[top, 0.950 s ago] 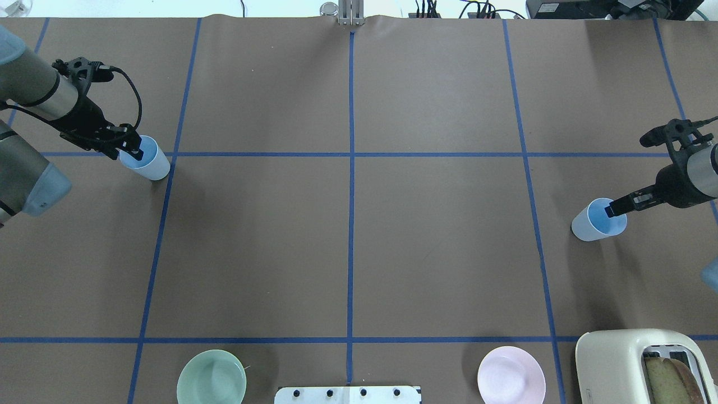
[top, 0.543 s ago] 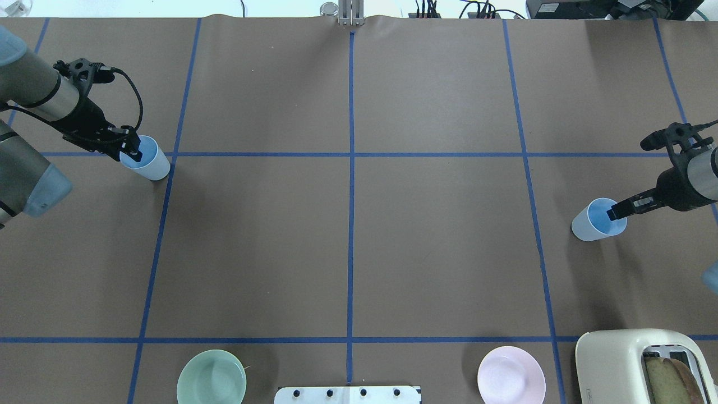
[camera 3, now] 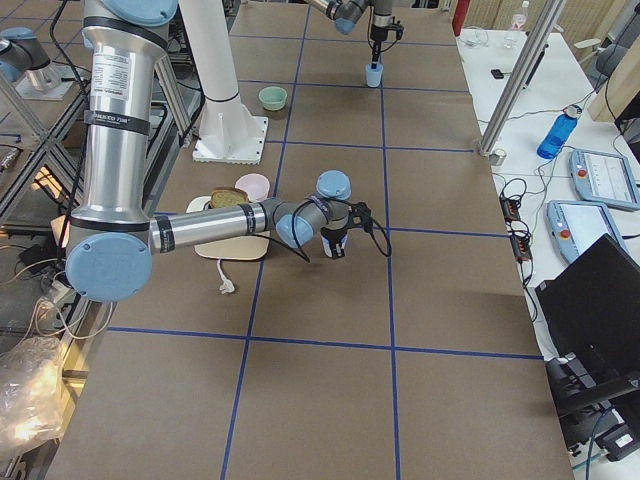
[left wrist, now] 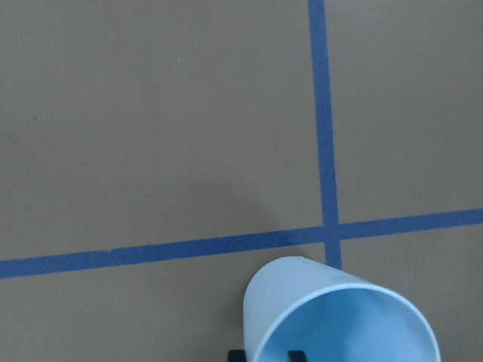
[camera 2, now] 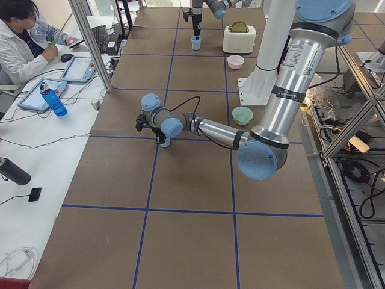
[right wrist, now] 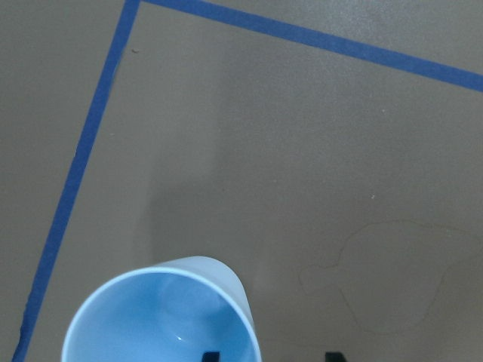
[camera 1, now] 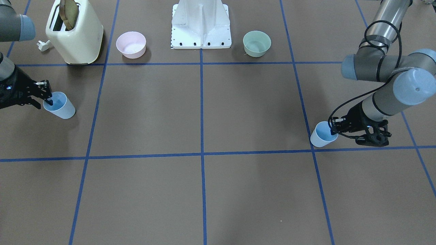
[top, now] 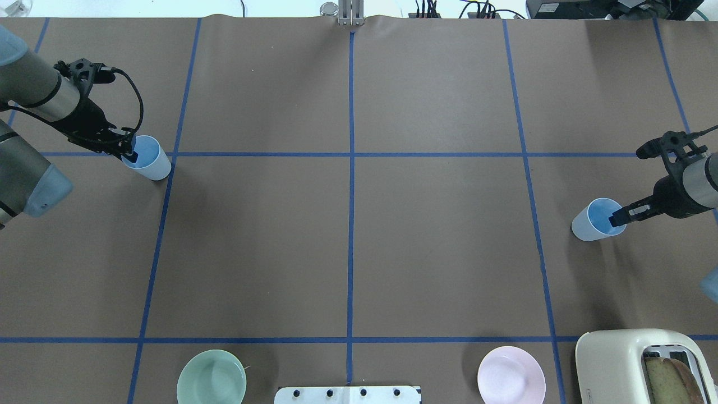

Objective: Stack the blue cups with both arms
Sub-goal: 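Close the right gripper on its cup rim while the left gripper holds its cup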

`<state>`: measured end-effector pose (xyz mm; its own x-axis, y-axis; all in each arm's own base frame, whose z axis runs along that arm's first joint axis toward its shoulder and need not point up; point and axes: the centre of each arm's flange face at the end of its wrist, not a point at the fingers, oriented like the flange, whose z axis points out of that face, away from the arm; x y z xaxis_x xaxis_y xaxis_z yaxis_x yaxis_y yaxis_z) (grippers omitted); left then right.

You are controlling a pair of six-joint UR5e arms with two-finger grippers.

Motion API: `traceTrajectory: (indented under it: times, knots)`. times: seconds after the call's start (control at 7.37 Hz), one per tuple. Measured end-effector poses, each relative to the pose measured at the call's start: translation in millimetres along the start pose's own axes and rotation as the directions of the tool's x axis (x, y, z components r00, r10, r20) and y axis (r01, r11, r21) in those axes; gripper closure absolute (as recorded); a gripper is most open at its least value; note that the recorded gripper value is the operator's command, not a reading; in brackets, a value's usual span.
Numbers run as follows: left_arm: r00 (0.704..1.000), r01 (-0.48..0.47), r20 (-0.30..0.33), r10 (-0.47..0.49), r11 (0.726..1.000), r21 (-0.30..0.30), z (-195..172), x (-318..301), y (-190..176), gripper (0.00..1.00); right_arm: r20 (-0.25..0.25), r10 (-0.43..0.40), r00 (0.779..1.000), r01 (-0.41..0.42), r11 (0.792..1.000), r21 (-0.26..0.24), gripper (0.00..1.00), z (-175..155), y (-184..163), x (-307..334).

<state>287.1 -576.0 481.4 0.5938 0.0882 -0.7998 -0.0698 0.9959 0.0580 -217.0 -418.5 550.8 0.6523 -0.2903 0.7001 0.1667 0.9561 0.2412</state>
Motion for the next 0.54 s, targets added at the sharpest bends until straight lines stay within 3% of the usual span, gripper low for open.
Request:
traceTrajectory:
  times: [0.54]
  knots:
    - [1.000,0.000,-0.003,0.000,1.000,0.001,-1.3,1.2,0.8,1.00,-0.011,-0.006,1.000,0.006,1.000,-0.004,0.91,3.9,1.1,0.1]
